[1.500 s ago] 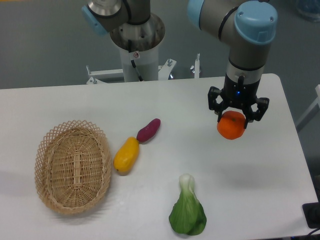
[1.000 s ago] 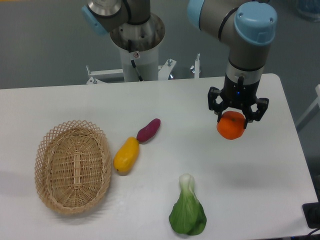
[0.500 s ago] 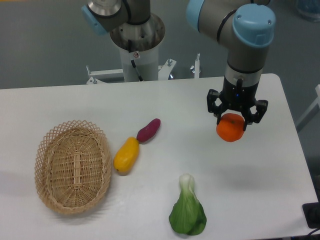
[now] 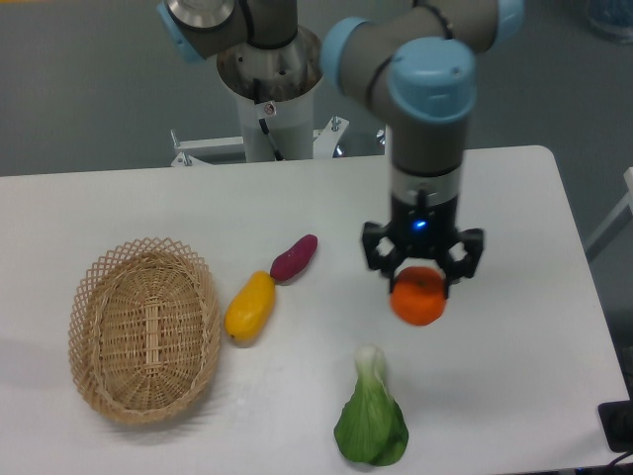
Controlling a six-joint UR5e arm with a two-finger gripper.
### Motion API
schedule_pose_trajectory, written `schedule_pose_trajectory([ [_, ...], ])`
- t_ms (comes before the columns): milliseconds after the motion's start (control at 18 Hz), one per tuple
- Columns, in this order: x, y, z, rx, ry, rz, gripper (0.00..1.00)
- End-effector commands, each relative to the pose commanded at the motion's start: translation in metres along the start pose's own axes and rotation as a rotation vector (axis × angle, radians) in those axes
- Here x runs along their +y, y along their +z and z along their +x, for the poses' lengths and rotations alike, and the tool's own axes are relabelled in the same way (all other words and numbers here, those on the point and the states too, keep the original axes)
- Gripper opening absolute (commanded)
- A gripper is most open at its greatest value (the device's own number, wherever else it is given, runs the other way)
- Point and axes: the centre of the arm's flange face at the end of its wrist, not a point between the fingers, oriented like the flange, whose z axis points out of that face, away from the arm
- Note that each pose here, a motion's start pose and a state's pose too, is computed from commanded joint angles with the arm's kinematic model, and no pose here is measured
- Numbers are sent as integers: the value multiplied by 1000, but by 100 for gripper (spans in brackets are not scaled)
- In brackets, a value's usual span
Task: Place the orange in the basket
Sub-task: 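Carry the held orange across the table toward the wicker basket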
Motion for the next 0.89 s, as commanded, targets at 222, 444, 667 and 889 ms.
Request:
schedule_pose_trajectory([
  [222, -20, 27, 80, 36, -48, -24, 63],
  [444, -28, 42, 162, 41, -27, -50, 63],
  [667, -19, 80, 278, 101, 82, -118, 63],
  [889, -11, 114, 305, 117, 121, -167, 63],
])
